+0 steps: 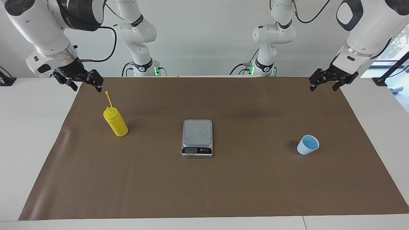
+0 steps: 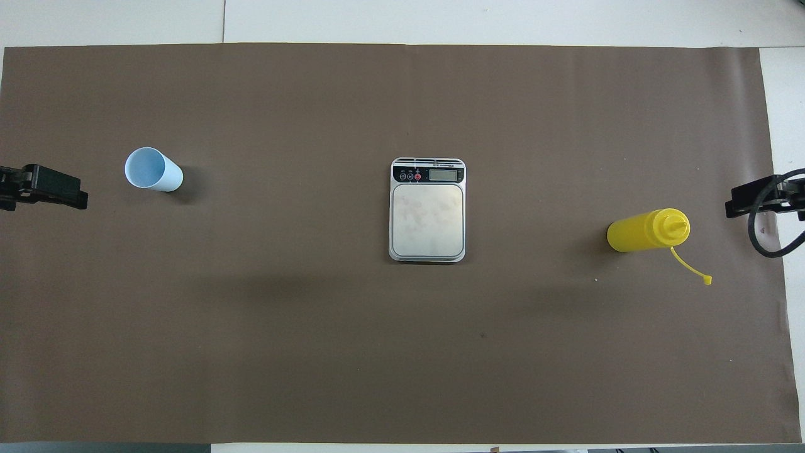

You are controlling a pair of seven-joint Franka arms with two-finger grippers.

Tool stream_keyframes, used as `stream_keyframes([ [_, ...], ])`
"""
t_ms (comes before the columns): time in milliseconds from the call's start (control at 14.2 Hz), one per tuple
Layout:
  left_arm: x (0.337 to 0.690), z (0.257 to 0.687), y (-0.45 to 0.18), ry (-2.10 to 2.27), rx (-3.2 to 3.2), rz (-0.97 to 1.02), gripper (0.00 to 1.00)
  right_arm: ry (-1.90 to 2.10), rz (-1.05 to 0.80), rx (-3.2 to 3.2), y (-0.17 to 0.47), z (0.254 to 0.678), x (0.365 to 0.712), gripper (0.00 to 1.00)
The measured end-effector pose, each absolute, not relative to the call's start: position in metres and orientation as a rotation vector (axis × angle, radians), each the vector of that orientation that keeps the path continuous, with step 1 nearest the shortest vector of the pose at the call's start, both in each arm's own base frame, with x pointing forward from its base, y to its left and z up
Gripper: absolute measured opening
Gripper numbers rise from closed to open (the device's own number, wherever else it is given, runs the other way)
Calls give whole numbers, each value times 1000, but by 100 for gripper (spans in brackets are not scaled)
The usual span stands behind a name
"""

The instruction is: Pour seasoning into cup on scale with both arms

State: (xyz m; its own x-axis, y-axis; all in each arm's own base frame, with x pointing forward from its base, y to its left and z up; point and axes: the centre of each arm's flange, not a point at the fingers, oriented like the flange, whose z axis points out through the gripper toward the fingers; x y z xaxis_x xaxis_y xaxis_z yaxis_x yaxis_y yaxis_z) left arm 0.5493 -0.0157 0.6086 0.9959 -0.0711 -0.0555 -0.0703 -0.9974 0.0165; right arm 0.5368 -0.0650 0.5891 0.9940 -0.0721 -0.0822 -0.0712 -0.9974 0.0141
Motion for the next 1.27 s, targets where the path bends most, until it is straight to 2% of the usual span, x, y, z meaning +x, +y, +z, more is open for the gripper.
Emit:
stream_keyframes([
  [424, 551, 609, -16, -114, 3125, -64, 100, -112, -128, 3126, -65, 589, 537, 100],
  [707, 551, 608, -15, -113, 3125, -64, 100, -92, -64, 3126, -58, 593, 542, 100],
  [919, 559, 604, -14, -109, 3126, 4, 100, -75, -66, 3126, -52, 592, 543, 100],
  [1060, 571, 589, -10, -97, 3128, 56, 100, -143, -63, 3133, -68, 592, 541, 100],
  [1272, 598, 542, -2, -83, 3130, 86, 100, -433, -47, 3211, -91, 594, 538, 100],
])
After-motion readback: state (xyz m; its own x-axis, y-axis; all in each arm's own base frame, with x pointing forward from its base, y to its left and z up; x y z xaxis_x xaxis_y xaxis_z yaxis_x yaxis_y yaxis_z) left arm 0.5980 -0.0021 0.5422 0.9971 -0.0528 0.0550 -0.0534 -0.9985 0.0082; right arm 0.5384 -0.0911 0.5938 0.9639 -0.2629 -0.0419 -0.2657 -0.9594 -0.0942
